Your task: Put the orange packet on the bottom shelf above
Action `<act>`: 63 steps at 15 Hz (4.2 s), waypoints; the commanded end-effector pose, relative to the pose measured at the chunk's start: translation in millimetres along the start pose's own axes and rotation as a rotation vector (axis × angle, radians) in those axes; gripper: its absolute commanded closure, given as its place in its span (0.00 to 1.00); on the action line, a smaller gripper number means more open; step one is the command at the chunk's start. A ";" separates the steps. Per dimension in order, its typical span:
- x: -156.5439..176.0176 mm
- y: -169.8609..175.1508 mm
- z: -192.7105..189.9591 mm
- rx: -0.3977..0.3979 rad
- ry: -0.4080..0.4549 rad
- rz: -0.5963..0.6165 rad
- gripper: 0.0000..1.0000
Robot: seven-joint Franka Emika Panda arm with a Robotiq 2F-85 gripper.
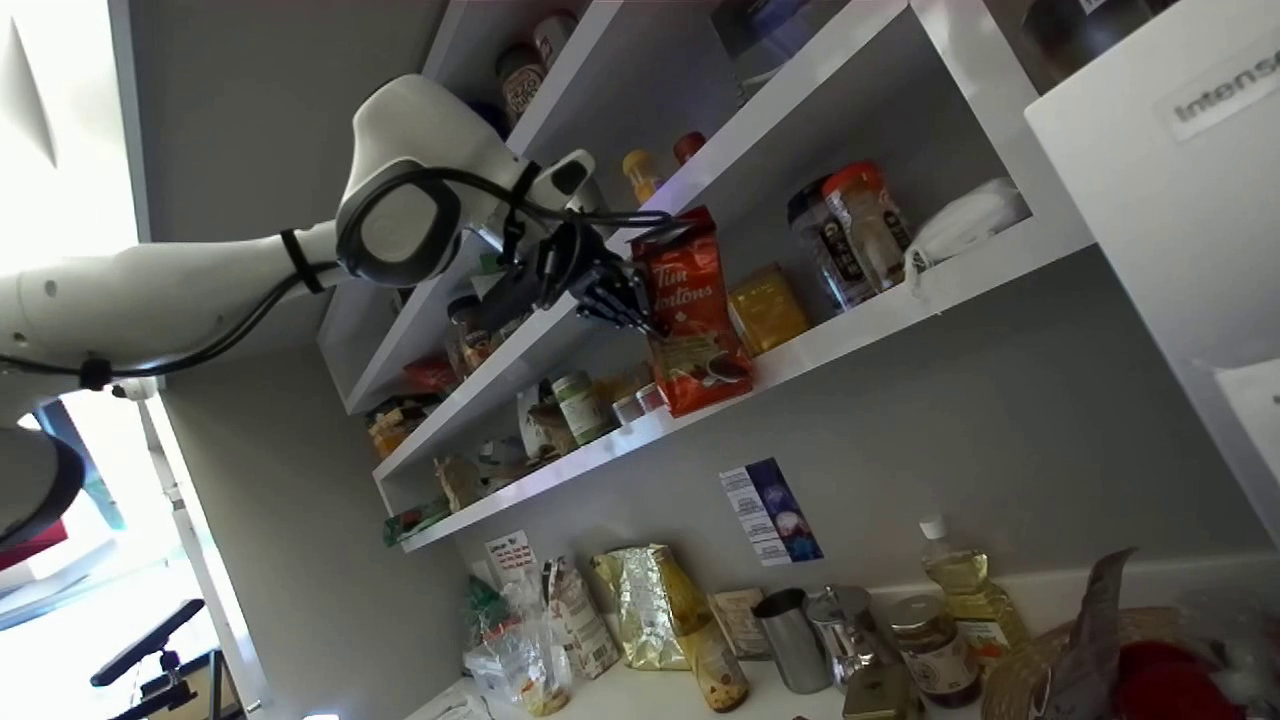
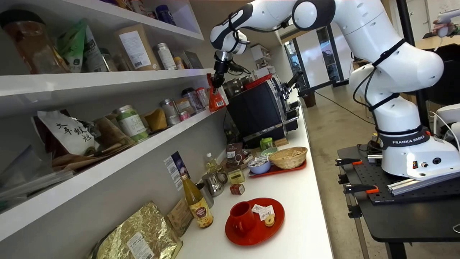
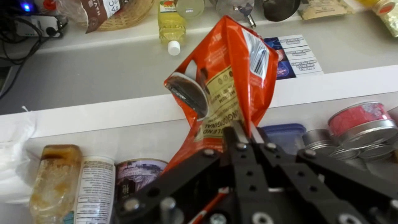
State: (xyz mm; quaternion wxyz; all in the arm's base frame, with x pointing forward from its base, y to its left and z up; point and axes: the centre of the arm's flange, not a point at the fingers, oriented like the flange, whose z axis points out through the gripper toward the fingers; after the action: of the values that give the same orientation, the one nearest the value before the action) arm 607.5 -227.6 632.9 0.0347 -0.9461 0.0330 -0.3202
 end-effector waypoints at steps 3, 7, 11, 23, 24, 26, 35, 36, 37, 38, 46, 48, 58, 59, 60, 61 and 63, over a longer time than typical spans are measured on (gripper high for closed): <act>90.6 40.5 29.5 -0.077 0.039 -0.003 0.97; 117.3 52.2 24.8 -0.096 0.059 -0.038 0.98; 141.4 55.9 10.6 -0.102 0.086 -0.067 0.97; 159.2 40.7 35.6 -0.049 0.113 -0.094 0.99; 154.7 40.2 37.7 -0.037 0.107 -0.092 0.99; 146.8 39.4 47.8 -0.035 0.069 -0.085 0.99; 128.1 35.2 59.9 -0.024 0.026 -0.086 0.70; 125.0 34.5 61.0 -0.029 0.017 -0.085 0.67; 120.4 33.3 61.7 -0.036 -0.008 -0.077 0.61; 114.4 32.2 60.6 -0.046 -0.031 -0.068 0.53; 40.0 24.4 14.3 -0.039 -0.228 -0.035 0.00; 17.4 17.7 -6.9 -0.001 -0.236 -0.040 0.00; 7.9 -15.3 -33.8 -0.021 -0.090 0.026 0.00; 5.5 -23.1 -28.3 -0.013 -0.125 0.028 0.00; 0.6 -31.3 -22.8 -0.011 -0.155 0.026 0.00; -5.7 -40.1 -15.8 -0.006 -0.201 0.019 0.00; -21.1 -58.4 -1.1 -0.018 -0.272 0.012 0.00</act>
State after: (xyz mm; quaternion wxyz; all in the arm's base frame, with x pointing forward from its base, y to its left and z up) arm 638.3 -208.7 667.0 0.0335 -0.9734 0.0306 -0.2244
